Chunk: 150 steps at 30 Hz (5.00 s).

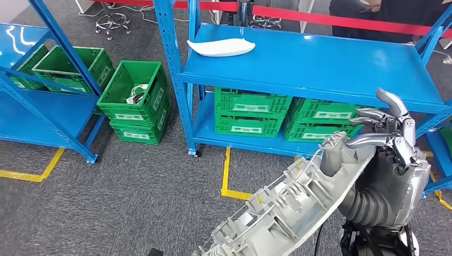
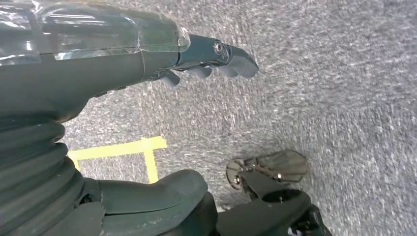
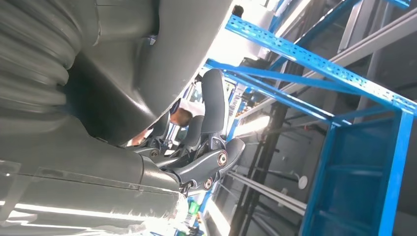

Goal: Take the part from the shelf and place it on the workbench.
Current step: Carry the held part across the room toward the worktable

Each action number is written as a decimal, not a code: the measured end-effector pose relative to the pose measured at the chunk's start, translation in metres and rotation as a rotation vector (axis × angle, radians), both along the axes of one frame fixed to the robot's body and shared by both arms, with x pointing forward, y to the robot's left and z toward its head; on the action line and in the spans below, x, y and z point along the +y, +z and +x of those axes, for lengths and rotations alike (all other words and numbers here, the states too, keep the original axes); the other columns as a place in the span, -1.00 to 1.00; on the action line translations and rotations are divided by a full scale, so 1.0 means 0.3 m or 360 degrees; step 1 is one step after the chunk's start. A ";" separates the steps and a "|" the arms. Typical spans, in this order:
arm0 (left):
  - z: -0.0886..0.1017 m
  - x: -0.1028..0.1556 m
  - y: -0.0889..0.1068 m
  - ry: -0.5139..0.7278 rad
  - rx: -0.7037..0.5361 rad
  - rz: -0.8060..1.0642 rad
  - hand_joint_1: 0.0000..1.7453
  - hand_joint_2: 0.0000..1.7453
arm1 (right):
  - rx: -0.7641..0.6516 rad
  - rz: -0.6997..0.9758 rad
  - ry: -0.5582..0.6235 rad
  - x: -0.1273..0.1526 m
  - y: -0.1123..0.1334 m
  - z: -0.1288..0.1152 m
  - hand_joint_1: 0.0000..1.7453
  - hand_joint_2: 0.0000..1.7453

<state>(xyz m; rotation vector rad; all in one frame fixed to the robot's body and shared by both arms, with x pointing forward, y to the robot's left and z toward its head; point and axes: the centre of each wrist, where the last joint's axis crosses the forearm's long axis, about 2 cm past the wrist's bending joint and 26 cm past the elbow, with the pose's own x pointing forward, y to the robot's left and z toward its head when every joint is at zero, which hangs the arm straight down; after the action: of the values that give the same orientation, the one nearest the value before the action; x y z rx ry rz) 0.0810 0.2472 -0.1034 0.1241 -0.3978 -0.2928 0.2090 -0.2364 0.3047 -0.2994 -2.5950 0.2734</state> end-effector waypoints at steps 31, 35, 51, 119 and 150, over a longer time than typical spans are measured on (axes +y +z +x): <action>-0.005 0.039 -0.004 0.0197 0.0047 -0.0002 -1.00 1.00 | 0.0192 0.0113 -0.0081 -0.020 -0.151 -0.045 1.00 1.00; -0.005 0.021 -0.003 0.0186 0.0041 -0.0029 -1.00 1.00 | 0.0185 0.0097 -0.0102 -0.022 -0.147 -0.045 1.00 1.00; -0.003 0.030 -0.003 0.0100 -0.0004 0.0007 -1.00 1.00 | 0.0100 0.0046 -0.0189 -0.002 -0.079 -0.027 1.00 1.00; -0.008 -0.052 0.004 0.0085 0.0039 -0.0074 -1.00 1.00 | 0.0093 0.0071 -0.0156 0.002 -0.067 -0.045 1.00 1.00; -0.004 -0.038 0.003 0.0072 0.0020 -0.0074 -1.00 1.00 | 0.0035 0.0042 -0.0131 0.017 -0.039 -0.021 1.00 1.00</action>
<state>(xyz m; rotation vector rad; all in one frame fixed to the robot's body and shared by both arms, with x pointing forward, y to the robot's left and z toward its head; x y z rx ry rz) 0.0799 0.2358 -0.1026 0.0854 -0.3889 -0.2395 0.2026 -0.2312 0.2930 -0.3904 -2.5552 0.2123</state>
